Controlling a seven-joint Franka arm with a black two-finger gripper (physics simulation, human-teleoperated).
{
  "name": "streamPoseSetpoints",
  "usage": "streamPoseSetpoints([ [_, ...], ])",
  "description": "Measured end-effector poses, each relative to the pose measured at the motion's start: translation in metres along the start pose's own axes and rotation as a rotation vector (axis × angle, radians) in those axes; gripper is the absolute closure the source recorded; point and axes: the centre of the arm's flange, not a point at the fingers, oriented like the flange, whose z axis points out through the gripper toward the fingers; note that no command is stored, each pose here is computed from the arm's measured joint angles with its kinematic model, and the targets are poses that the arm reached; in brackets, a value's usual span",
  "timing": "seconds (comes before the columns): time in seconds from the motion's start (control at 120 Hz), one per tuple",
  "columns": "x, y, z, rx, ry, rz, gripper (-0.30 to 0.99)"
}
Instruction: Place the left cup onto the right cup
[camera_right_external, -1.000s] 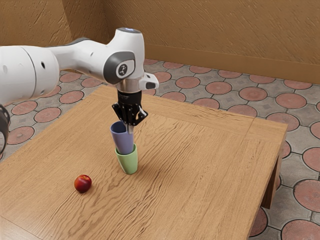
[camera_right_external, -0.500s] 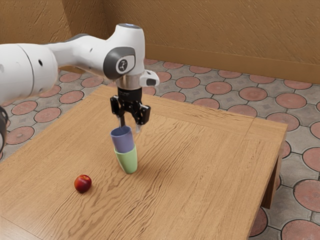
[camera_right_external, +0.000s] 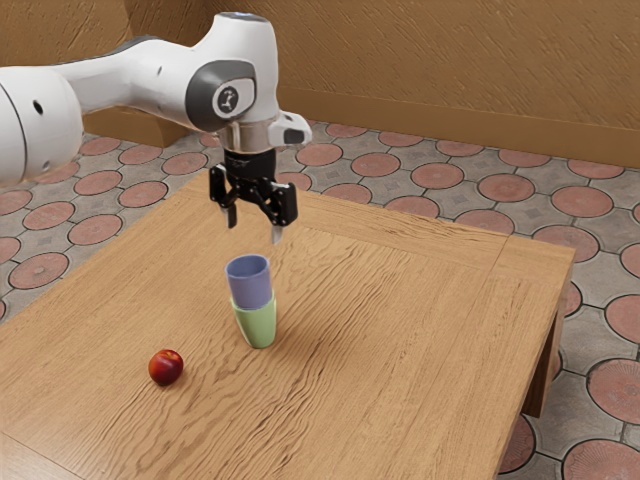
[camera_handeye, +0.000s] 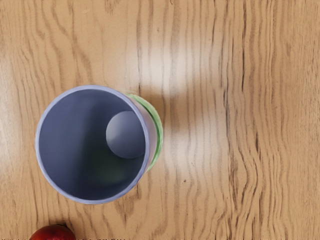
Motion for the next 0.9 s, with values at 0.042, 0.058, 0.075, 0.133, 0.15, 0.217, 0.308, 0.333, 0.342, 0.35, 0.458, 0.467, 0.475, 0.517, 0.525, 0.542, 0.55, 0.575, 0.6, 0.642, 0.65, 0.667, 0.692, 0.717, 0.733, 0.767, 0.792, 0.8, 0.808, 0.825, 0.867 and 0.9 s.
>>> streamPoseSetpoints([
  [0.042, -0.003, 0.002, -0.005, -0.004, 0.005, 0.006, 0.02],
  [0.058, -0.004, 0.002, -0.006, -0.006, 0.007, 0.008, 0.02],
  [0.075, -0.005, 0.003, -0.008, -0.007, 0.008, 0.010, 0.02],
  [0.133, -0.008, 0.003, -0.012, -0.011, 0.013, 0.015, 0.02],
  [0.15, -0.009, 0.003, -0.014, -0.010, 0.015, 0.017, 0.01],
  [0.217, -0.013, 0.005, -0.020, -0.006, 0.023, 0.028, 0.01],
  [0.308, -0.018, 0.004, -0.028, -0.002, 0.031, 0.040, 0.01],
  [0.333, -0.019, 0.004, -0.029, -0.002, 0.032, 0.043, 0.01],
  [0.342, -0.020, 0.004, -0.030, -0.001, 0.033, 0.044, 0.01],
  [0.35, -0.020, 0.004, -0.031, -0.001, 0.034, 0.046, 0.01],
  [0.458, -0.024, 0.000, -0.039, 0.000, 0.045, 0.059, 0.00],
  [0.467, -0.025, -0.001, -0.039, 0.000, 0.046, 0.060, 0.00],
  [0.475, -0.025, -0.001, -0.040, 0.000, 0.047, 0.061, 0.00],
  [0.517, -0.026, -0.002, -0.043, 0.001, 0.051, 0.068, 0.00],
  [0.525, -0.026, -0.003, -0.043, 0.002, 0.052, 0.069, 0.00],
  [0.542, -0.027, -0.003, -0.044, 0.003, 0.053, 0.072, 0.00],
  [0.55, -0.027, -0.003, -0.044, 0.004, 0.054, 0.074, 0.00],
  [0.575, -0.027, -0.004, -0.045, 0.006, 0.055, 0.079, 0.00],
  [0.6, -0.027, -0.004, -0.046, 0.008, 0.057, 0.085, 0.00],
  [0.642, -0.028, -0.005, -0.047, 0.011, 0.060, 0.094, 0.00],
  [0.65, -0.028, -0.005, -0.048, 0.012, 0.061, 0.095, 0.00],
  [0.667, -0.029, -0.005, -0.049, 0.012, 0.064, 0.099, 0.00],
  [0.692, -0.030, -0.006, -0.050, 0.013, 0.067, 0.103, 0.00],
  [0.717, -0.030, -0.006, -0.052, 0.014, 0.069, 0.108, 0.00],
  [0.733, -0.031, -0.006, -0.052, 0.014, 0.070, 0.112, 0.00],
  [0.767, -0.031, -0.005, -0.053, 0.015, 0.072, 0.118, 0.00],
  [0.792, -0.031, -0.005, -0.054, 0.015, 0.074, 0.124, 0.00],
  [0.8, -0.031, -0.005, -0.054, 0.016, 0.075, 0.125, 0.00],
  [0.808, -0.031, -0.004, -0.054, 0.016, 0.075, 0.127, 0.00],
  [0.825, -0.032, -0.004, -0.054, 0.016, 0.076, 0.130, 0.00],
  [0.867, -0.032, -0.004, -0.055, 0.017, 0.078, 0.137, 0.00],
  [0.9, -0.032, -0.004, -0.056, 0.018, 0.079, 0.142, 0.00],
])
